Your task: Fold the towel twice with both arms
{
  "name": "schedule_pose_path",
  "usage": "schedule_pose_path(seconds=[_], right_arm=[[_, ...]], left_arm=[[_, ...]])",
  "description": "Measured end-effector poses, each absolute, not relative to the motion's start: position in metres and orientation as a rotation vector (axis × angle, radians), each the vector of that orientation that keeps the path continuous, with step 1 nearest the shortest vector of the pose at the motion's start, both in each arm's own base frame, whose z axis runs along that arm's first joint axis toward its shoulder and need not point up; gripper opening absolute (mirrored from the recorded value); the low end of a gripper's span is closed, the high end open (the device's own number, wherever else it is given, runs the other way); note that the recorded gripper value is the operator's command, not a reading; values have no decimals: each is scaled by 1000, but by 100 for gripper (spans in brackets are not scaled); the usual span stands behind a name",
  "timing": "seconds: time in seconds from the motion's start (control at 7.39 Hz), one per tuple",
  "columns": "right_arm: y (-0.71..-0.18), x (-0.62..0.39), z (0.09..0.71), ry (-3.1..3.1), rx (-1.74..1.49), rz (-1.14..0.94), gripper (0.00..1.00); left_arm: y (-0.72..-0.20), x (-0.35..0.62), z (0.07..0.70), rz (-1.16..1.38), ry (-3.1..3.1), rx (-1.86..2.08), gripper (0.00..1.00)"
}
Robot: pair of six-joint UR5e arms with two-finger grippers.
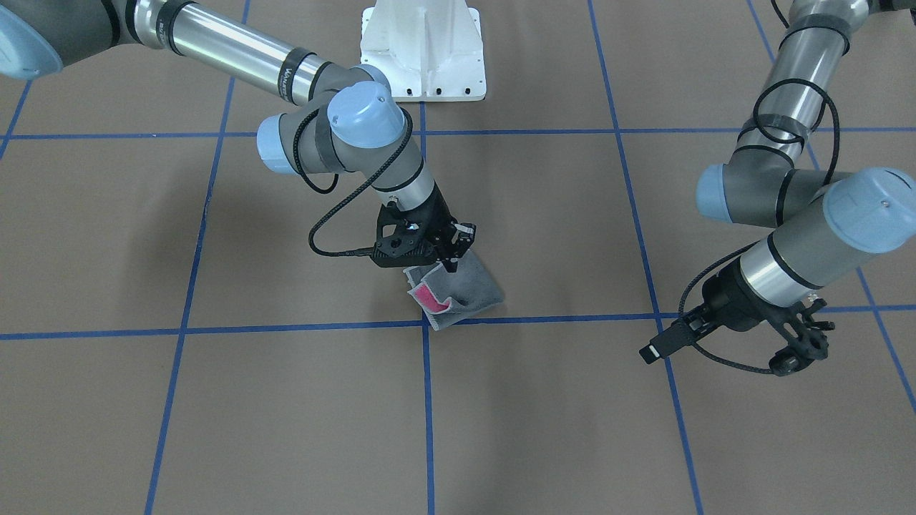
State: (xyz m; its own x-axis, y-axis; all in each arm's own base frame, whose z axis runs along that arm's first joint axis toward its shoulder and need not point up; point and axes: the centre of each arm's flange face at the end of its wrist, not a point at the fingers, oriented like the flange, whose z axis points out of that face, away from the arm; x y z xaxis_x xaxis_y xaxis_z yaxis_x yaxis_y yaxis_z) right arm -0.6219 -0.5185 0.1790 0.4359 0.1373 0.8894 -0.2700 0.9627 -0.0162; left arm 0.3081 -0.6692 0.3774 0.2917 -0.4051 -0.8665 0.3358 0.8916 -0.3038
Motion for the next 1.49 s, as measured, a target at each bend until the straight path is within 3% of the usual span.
schedule_pose_path(seconds=[0.54,1.22,1.35,1.49], right_arm=[[-572,-639,198,-1010,162,299,0],[-638,-593,207,-994,162,327,0],[-649,-570,198,-1024,145,309,19],[-650,-555,191,-1052,138,292,66]], left_arm=[[-668,308,379,-494,1175,-70,100],[-666,308,384,-496,1171,-73,100],[-666,309,384,-496,1170,-73,100],[-666,309,384,-496,1170,-74,100]])
